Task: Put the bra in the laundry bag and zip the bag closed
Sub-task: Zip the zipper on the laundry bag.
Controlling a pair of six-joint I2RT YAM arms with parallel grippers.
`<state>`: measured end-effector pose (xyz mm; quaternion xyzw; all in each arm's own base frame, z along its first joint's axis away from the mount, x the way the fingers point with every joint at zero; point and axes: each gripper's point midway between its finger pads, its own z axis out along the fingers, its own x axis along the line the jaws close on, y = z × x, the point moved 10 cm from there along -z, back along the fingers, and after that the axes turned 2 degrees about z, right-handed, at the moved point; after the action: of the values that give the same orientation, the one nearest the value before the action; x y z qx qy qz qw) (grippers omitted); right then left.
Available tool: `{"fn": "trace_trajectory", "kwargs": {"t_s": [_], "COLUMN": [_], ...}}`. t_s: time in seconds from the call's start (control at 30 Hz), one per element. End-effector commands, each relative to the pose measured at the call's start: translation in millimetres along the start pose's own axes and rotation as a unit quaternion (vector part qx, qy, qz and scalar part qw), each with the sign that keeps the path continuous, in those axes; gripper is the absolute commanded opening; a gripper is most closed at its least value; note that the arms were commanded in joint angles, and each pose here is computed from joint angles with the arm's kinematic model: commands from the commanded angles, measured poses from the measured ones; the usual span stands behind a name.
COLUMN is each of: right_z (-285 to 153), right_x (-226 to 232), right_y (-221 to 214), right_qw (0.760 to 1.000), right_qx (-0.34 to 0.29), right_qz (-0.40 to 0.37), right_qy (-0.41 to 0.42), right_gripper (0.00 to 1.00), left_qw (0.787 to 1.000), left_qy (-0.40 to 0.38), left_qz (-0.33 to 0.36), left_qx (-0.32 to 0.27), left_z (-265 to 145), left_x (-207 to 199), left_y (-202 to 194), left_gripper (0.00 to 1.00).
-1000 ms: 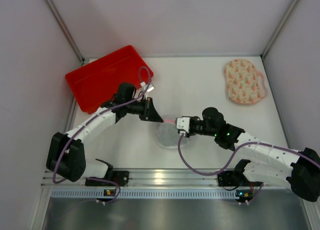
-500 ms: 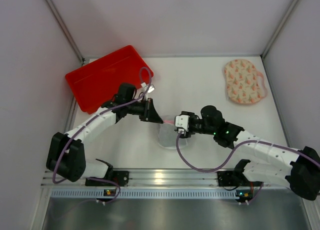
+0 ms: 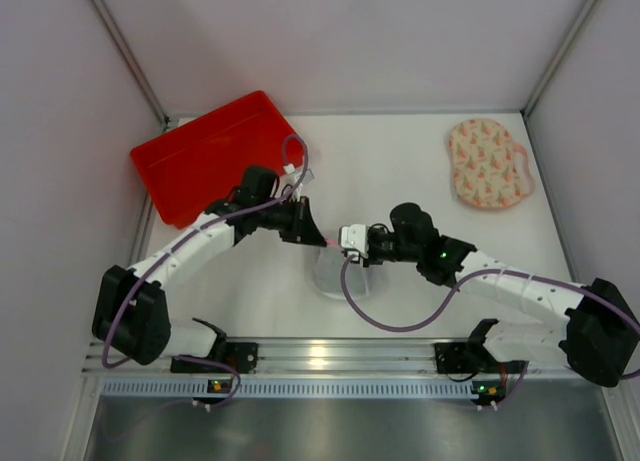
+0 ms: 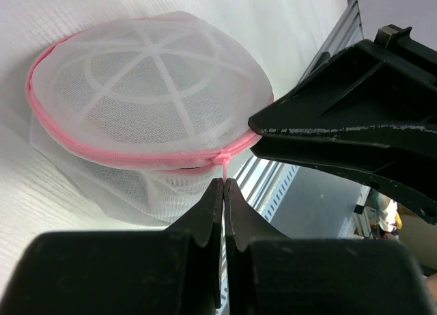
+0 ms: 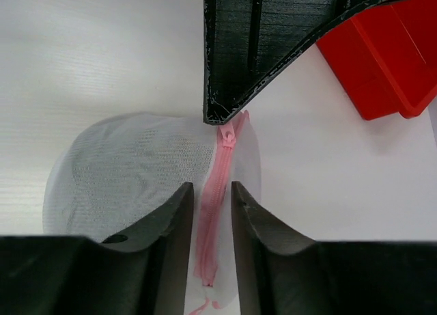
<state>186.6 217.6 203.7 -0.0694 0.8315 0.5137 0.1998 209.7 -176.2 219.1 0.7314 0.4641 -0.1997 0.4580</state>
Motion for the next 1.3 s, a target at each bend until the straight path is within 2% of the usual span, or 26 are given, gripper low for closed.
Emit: {"fn": "trace_trajectory", "kwargs": {"t_s": [0.0, 0.03, 0.1, 0.13, 0.47, 0.63, 0.7, 0.73, 0.8, 0.83, 0.9, 0.97, 1.03, 1.1, 1.2, 1.27], "right_z": [1, 1, -2, -5, -33, -41, -40, -40, -40, -39, -39, -34, -26, -17, -8, -5], "right_x": [-10, -10, -10, -11, -4, -1, -4, -5, -12, -14, -19, -25, -23, -27, -26, -25], "right_y": [17, 16, 16, 19, 15, 2, 3, 6, 16, 20, 31, 40, 40, 45, 50, 52], "right_qw": [1.000, 1.000, 1.000, 0.999, 0.998, 0.996, 0.996, 0.996, 0.996, 0.996, 0.997, 0.998, 1.000, 1.000, 0.999, 0.999], "right_qx": [-0.025, -0.020, -0.016, -0.021, -0.008, -0.003, -0.001, -0.004, -0.013, -0.016, -0.026, -0.027, -0.017, -0.014, -0.014, -0.018], "right_qz": [-0.015, -0.015, -0.018, -0.023, -0.045, -0.068, -0.067, -0.064, -0.063, -0.060, -0.049, -0.036, -0.014, 0.010, 0.027, 0.033], "right_qy": [0.000, 0.000, -0.002, -0.007, -0.036, -0.053, -0.060, -0.061, -0.060, -0.059, -0.050, -0.036, 0.003, 0.010, 0.015, 0.013], "right_gripper": [0.25, 0.16, 0.07, 0.00, 0.00, 0.00, 0.13, 0.34, 0.56, 0.74, 0.80, 0.91, 0.95, 0.93, 0.77, 0.73], "left_qw": [0.999, 0.999, 0.999, 0.998, 0.982, 0.988, 0.991, 0.992, 0.992, 0.993, 0.993, 0.993, 0.993, 0.994, 0.993, 0.993], "left_qy": [0.007, 0.014, 0.024, 0.034, 0.176, 0.128, 0.092, 0.082, 0.070, 0.060, 0.054, 0.050, 0.046, 0.045, 0.055, 0.057], "left_qz": [0.033, 0.034, 0.035, 0.034, 0.036, 0.062, 0.071, 0.078, 0.083, 0.086, 0.088, 0.091, 0.088, 0.084, 0.075, 0.070], "left_qx": [-0.020, -0.023, -0.025, -0.030, -0.062, -0.064, -0.061, -0.063, -0.063, -0.061, -0.061, -0.059, -0.058, -0.061, -0.067, -0.069], "left_z": [-6, -7, -8, -9, -23, -30, -32, -33, -34, -34, -35, -33, -31, -31, -31, -31], "left_x": [-16, -15, -15, -14, 14, 5, -4, -9, -14, -17, -22, -27, -32, -34, -34, -35], "left_y": [6, 6, 6, 7, 10, 16, 17, 19, 20, 20, 19, 16, 14, 13, 14, 14], "left_gripper": [0.00, 0.00, 0.00, 0.00, 0.00, 0.00, 0.00, 0.00, 0.00, 0.00, 0.00, 0.00, 0.00, 0.00, 0.00, 0.00]}}
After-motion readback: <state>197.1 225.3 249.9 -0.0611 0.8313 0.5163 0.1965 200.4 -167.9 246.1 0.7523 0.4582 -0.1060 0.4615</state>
